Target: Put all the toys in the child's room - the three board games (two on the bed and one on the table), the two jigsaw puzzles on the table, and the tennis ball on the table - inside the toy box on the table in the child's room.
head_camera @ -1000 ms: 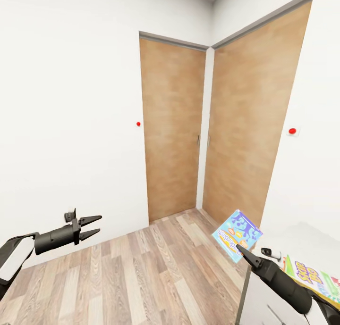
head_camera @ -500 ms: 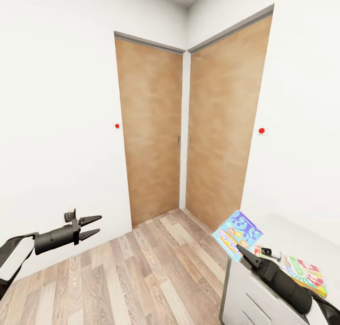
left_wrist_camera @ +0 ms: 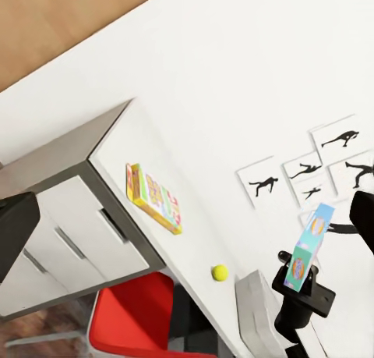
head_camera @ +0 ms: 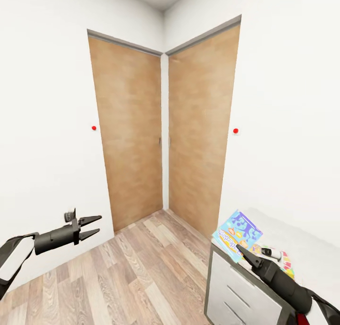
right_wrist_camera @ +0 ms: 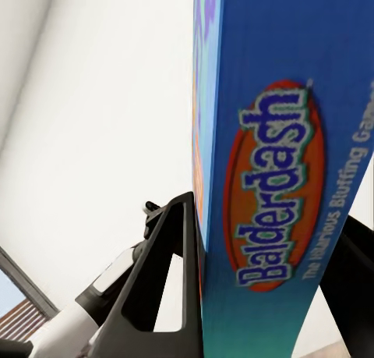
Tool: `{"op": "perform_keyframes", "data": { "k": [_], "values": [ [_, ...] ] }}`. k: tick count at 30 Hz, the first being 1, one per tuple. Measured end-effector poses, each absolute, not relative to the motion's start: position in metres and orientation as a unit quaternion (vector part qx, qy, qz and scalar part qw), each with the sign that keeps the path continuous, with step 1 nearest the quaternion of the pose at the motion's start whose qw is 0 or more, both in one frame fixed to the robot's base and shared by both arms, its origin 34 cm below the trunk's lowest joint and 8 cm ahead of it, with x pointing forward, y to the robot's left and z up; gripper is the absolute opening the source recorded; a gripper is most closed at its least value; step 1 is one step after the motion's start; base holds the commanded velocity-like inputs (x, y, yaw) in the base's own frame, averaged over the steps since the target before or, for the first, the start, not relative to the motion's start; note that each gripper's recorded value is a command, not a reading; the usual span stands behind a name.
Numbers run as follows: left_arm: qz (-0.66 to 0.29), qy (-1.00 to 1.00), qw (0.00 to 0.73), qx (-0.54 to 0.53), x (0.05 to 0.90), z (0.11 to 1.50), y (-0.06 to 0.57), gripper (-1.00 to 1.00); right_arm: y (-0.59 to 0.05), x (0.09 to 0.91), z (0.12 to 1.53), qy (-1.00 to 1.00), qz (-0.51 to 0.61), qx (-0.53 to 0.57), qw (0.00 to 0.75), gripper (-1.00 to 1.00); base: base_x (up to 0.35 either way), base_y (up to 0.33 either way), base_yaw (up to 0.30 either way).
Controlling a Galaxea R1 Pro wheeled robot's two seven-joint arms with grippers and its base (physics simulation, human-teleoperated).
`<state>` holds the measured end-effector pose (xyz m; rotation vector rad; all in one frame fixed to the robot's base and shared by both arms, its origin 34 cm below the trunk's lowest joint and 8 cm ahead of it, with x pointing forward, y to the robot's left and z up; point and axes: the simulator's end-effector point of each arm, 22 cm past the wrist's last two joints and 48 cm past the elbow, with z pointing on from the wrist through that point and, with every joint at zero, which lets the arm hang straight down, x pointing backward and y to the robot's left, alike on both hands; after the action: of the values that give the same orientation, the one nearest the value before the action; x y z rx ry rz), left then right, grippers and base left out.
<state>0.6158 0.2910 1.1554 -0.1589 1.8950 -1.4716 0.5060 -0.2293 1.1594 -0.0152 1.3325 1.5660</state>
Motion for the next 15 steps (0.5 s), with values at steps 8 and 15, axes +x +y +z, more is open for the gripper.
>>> {"op": "perform_keyframes", "data": {
  "k": [8,15],
  "values": [
    [-0.571,0.734,0.362,-0.060,0.6150,1.1580,0.2908,1.00,-0.2293,0.5051,1.1615,0.554,0.652,-0.008,0.518,-1.00,0.000,0.000,-0.279],
    [-0.571,0.733,0.364,-0.059,0.6143,1.1604,0.2909,1.00,-0.2293,0.5044,1.1628,0.552,0.652,-0.009,0.519,-1.00,0.000,0.000,-0.279]
  ]
}}
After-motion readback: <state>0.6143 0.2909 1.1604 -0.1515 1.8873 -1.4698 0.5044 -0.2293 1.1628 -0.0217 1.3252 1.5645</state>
